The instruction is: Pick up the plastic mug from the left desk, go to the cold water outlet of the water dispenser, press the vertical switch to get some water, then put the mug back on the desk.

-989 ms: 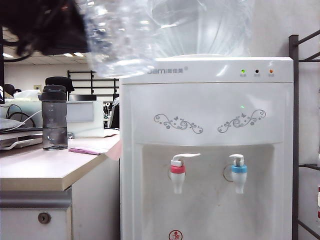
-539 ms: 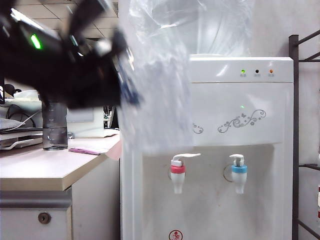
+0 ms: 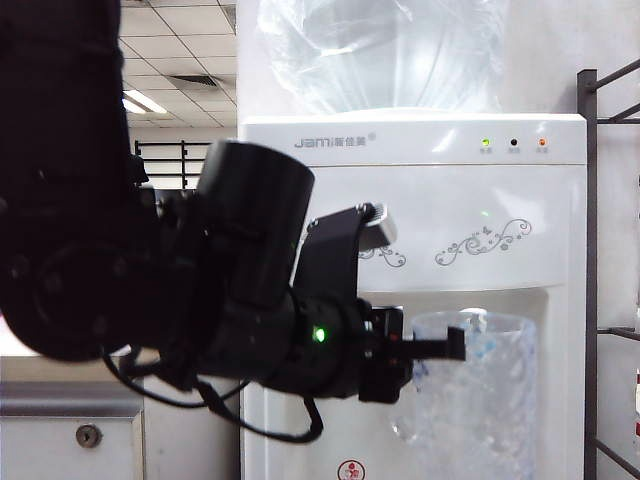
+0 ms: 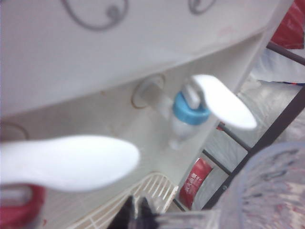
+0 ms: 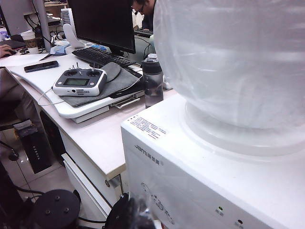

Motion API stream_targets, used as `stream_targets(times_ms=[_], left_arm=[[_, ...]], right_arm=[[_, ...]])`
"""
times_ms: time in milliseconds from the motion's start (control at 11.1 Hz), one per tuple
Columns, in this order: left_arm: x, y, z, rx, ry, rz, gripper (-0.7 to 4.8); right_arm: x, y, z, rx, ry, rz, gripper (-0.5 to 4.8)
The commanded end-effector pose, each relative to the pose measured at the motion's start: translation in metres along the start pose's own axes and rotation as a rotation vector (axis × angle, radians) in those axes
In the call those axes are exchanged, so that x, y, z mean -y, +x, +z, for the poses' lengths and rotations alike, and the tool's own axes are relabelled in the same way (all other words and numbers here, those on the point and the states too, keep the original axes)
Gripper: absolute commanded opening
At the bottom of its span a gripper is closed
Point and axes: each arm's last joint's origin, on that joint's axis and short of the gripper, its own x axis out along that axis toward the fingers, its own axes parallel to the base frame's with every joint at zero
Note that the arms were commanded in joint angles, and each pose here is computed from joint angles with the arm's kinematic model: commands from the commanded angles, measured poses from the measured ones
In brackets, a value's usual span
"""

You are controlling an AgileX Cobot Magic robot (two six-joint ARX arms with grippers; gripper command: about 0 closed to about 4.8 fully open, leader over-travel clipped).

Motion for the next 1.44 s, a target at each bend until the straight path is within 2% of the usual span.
stream_targets(times_ms=[90,180,270,809,899,1258,1348,1438], left_arm=[[-0.002,0.010,-0.019,0.041,-0.038,0.025,0.00],[-0.002,0.012,-0.020,0.041,-0.041,0.025,0.00],[-0.002,0.012,-0.020,0.046,-0.115,0.016,0.31],[-0.002,0.012,-0.020,0.045,-0.112,0.014,0.30],[-0.002,0.012,-0.020,0.047,-0.113,0.015,-0.07],[-0.002,0.014,-0.022,0.054,-0.114,0.021,-0.07],[-0.002,0.017,-0.023,0.075,-0.117,0.014,-0.07],[0.009,0.039,-0.029,0.118,-0.120,0.028,-0.07]], right_arm=[[-0.001,-0.001,0.002,0.012,-0.011,-0.002,-0.06],[-0.001,-0.001,0.002,0.012,-0.011,-0.002,-0.06],[-0.001,-0.001,0.002,0.011,-0.011,-0.002,-0.06],[-0.001,-0.001,0.002,0.012,-0.014,0.003,-0.06],[-0.001,-0.001,0.002,0.011,-0.013,0.003,-0.05],[-0.001,-0.001,0.002,0.010,-0.012,0.003,-0.06],[-0.001,-0.001,0.002,0.010,-0.012,0.003,-0.06],[-0.001,-0.001,0.002,0.010,-0.012,0.003,-0.06]])
